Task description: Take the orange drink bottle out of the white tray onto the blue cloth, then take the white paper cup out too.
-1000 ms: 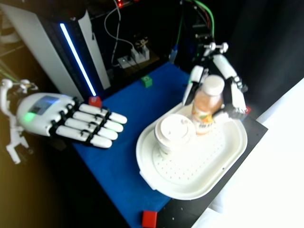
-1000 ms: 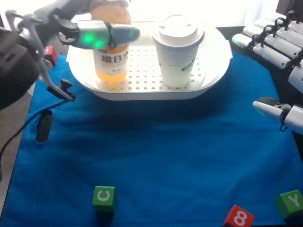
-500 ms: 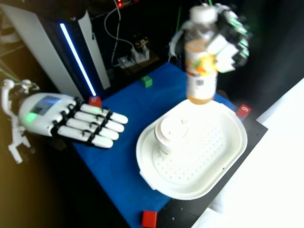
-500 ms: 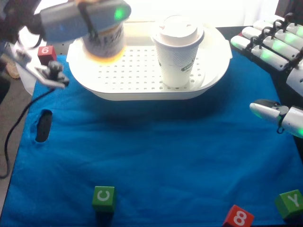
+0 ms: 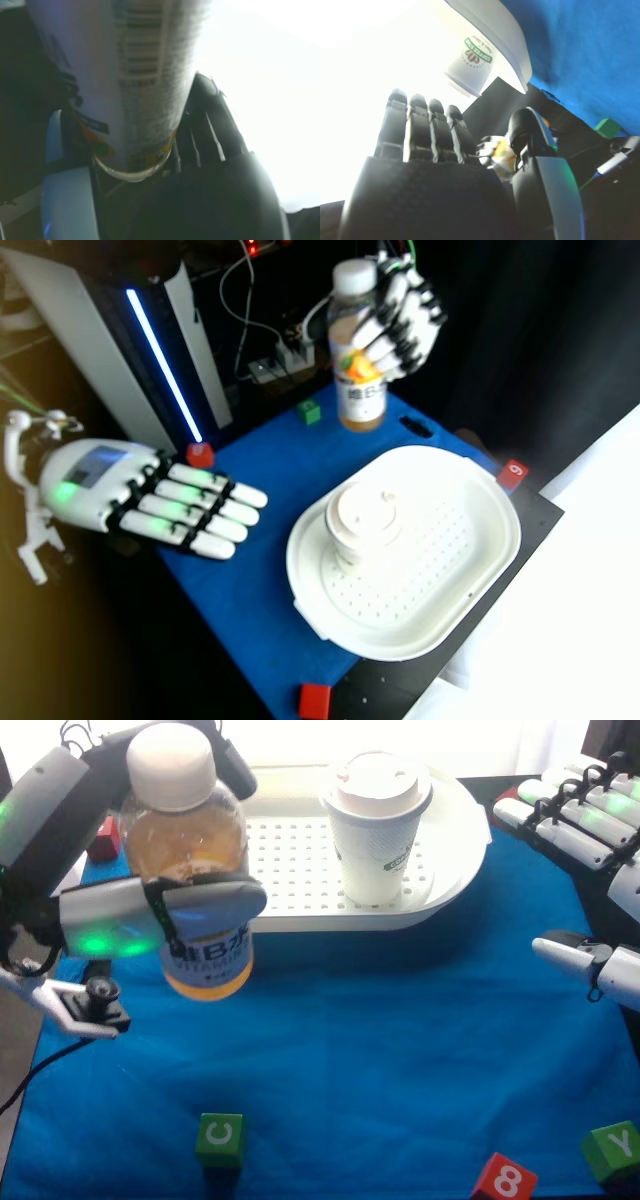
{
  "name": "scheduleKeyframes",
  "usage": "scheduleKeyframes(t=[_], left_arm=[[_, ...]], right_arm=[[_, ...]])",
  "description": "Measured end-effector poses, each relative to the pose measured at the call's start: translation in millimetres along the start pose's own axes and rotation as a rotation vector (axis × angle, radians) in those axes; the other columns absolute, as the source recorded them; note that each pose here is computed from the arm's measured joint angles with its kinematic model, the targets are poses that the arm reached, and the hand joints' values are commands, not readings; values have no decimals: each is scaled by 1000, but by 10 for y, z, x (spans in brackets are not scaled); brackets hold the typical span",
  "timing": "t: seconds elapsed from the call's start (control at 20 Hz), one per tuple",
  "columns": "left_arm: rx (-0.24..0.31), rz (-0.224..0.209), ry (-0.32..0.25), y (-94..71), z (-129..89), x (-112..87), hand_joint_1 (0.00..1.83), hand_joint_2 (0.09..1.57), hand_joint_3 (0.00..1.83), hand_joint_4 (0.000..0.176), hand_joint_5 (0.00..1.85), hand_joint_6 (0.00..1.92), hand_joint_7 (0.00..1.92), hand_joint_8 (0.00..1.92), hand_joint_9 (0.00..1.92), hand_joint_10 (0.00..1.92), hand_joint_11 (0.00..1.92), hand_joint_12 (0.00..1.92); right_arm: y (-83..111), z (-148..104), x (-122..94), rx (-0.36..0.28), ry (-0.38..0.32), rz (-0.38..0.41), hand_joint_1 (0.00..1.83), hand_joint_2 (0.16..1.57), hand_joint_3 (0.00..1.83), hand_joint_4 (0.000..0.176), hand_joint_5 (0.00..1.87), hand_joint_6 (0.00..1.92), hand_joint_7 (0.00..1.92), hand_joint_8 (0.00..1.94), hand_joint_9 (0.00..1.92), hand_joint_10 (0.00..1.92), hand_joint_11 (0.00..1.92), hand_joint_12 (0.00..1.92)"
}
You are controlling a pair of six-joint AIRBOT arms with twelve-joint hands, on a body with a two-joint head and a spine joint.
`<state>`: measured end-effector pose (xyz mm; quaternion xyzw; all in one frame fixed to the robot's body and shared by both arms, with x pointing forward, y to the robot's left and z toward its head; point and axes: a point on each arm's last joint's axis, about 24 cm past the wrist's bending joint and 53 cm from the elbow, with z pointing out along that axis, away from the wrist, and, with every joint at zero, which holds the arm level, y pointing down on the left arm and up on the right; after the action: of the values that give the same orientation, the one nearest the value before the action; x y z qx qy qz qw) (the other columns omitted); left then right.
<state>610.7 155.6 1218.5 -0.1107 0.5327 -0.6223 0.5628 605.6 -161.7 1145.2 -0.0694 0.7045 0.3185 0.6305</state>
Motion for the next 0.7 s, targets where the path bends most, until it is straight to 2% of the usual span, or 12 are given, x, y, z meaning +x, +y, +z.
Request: scheduleKeyframes(t=[0.05, 0.1, 0.15, 0.25, 0.3, 0.35, 0.45, 0.5, 0.55, 0.6, 0.65, 0.7], left_arm=[[-19, -12, 2, 67, -23, 23, 1080, 1345, 9, 0, 542, 1515, 606, 1722, 514, 1641, 570, 1786], [-51, -36, 16, 192, -48, 98, 876, 1281, 0, 0, 244, 1273, 305, 1450, 314, 1546, 315, 1798], [-90, -48, 38, 317, -77, 193, 769, 1266, 0, 0, 143, 1129, 198, 1247, 197, 1430, 155, 1775], [-178, -76, 95, 597, -151, 413, 596, 1211, 0, 0, 103, 651, 238, 543, 115, 914, 5, 1569], [-193, -91, 85, 643, -155, 404, 604, 1190, 0, 20, 124, 422, 234, 263, 84, 652, 0, 1342], [-209, -88, 79, 699, -165, 363, 605, 1182, 0, 26, 162, 239, 231, 101, 65, 459, 0, 1149], [-235, -100, 46, 771, -215, 290, 530, 1122, 0, 34, 31, 50, 72, 10, 25, 90, 0, 771], [-238, -100, 43, 783, -240, 283, 486, 1047, 0, 73, 5, 9, 14, 1, 4, 17, 0, 426], [-241, -99, 45, 795, -267, 285, 486, 1047, 0, 73, 5, 9, 14, 1, 4, 17, 0, 426], [-252, -101, 41, 812, -317, 280, 478, 1030, 3, 116, 0, 0, 0, 0, 0, 0, 0, 19], [-267, -102, 37, 833, -374, 270, 479, 1075, 21, 122, 0, 0, 0, 0, 0, 0, 0, 3], [-281, -98, 36, 837, -435, 249, 443, 1043, 5, 153, 0, 0, 0, 0, 0, 0, 0, 0]], right_arm=[[0, 0, 0, 0, 0, 0, 388, 1344, 0, 0, 0, 0, 0, 0, 0, 0, 0, 0], [-1, 0, -1, 1, -1, 0, 372, 1343, 0, 0, 0, 0, 0, 0, 0, 0, 0, 0], [-1, 0, -1, 1, -1, 0, 364, 1346, 0, 0, 0, 0, 0, 0, 0, 0, 0, 0], [-7, -1, 0, 3, 0, 2, 378, 1339, 0, 0, 0, 0, 0, 0, 0, 0, 0, 0], [-7, -1, -3, 3, -2, 2, 382, 1339, 0, 0, 0, 0, 0, 0, 0, 0, 0, 0], [-12, -1, -3, 5, -2, 3, 384, 1340, 0, 0, 0, 0, 0, 0, 0, 0, 0, 0], [-22, -1, -6, 9, -3, 6, 312, 1352, 4, 0, 0, 0, 0, 0, 0, 0, 0, 0], [-20, -1, -7, 8, -3, 6, 309, 1360, 7, 0, 0, 0, 0, 0, 0, 0, 0, 0], [-13, -1, -7, 5, -3, 4, 309, 1360, 7, 0, 0, 0, 0, 0, 0, 0, 0, 0], [-7, -1, -6, 3, -3, 2, 314, 1359, 6, 0, 0, 0, 0, 0, 0, 0, 0, 0], [-9, -1, -6, 4, -3, 2, 350, 1354, 2, 0, 0, 0, 0, 0, 0, 0, 0, 0], [-15, -1, -9, 6, -4, 4, 406, 1346, 0, 0, 0, 0, 0, 0, 0, 0, 0, 0]])
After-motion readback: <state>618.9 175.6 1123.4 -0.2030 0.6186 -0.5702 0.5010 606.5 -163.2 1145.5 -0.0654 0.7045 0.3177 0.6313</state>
